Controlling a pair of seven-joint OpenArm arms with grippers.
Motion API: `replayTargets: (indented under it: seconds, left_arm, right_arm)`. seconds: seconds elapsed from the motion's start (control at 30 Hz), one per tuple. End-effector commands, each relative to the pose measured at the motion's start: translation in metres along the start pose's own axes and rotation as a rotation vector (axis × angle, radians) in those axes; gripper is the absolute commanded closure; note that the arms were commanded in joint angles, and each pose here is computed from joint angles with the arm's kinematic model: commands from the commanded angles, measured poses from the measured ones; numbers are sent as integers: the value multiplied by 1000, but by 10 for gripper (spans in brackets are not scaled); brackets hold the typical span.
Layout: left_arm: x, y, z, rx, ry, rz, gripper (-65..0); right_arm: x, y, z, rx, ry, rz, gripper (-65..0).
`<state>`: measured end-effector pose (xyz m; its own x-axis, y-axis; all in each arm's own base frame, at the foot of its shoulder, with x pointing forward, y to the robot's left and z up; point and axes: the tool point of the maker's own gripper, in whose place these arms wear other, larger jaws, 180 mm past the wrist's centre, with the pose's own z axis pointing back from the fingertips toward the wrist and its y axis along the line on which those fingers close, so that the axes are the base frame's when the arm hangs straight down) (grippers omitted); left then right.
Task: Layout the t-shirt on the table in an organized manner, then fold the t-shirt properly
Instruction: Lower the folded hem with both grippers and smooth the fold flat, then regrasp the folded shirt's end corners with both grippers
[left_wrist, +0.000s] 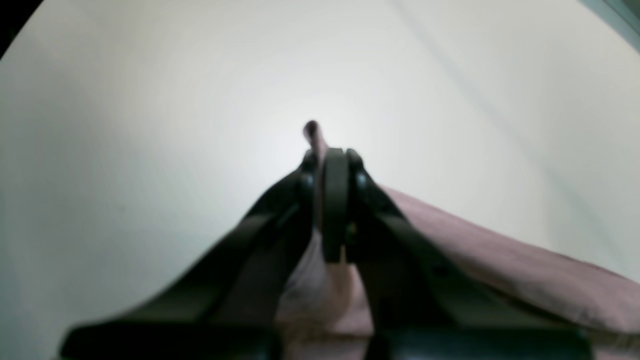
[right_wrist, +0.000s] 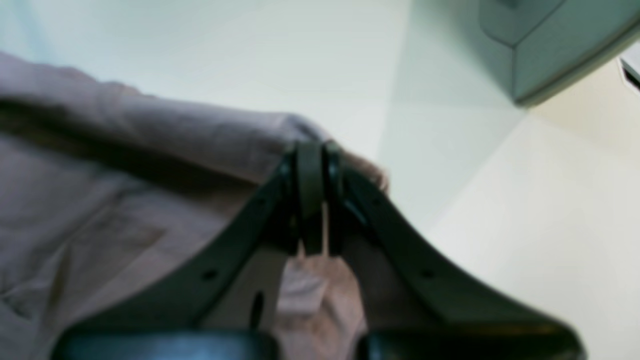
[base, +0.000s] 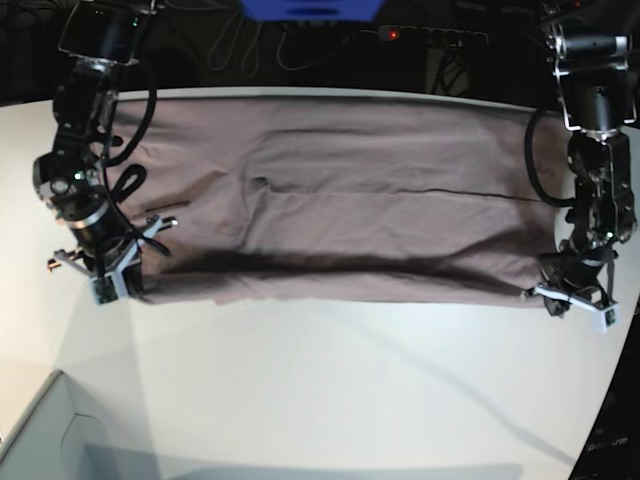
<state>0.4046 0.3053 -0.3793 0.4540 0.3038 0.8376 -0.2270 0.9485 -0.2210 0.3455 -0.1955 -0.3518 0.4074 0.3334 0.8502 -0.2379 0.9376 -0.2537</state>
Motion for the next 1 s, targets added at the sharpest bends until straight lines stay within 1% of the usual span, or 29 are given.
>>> replayTargets:
  seconds: [0.0,0.17,0.23,0.33,0.4,0.47,0.6,0.67,0.77,0.87,0.97]
  left_arm:
    - [26,1,1,-3,-68,-6,-9]
    - [20,2,4,-2,-60,-13,-9]
    - [29,0,8,-9,-87,-19,-9]
    - [34,6,20,3,-119,-11,-9]
    - [38,6,25,2,-136,-14,-9]
    - [34,8,29,4,-132,-19,-9]
    - [11,14,34,15,-89,-25,-9]
    - [0,18,37,21,-67,-26,-9]
    - [-12,15,38,19,-47,-12,-9]
    - [-19,15,40,19,-37,-12,-9]
    - [-21,15,41,19,-33,-11,-9]
  right_arm:
    - [18,-2,5,-8,-65,5,0]
    - [18,10,31,-14,-76,24,0]
    - [17,12,42,-18,-76,41,0]
    - [10,16,55,-14,-60,53,0]
    - [4,22,62,2,-56,29,0]
    - [-6,28,69,22,-42,5,0]
    - [-26,33,84,37,-5,-46,0]
    - [-31,33,93,35,-11,-79,0]
    - [-41,42,106,54,-21,-95,0]
    - [-51,48,113,66,-15,-111,0]
    - [-63,51,110,73,7,-133,0]
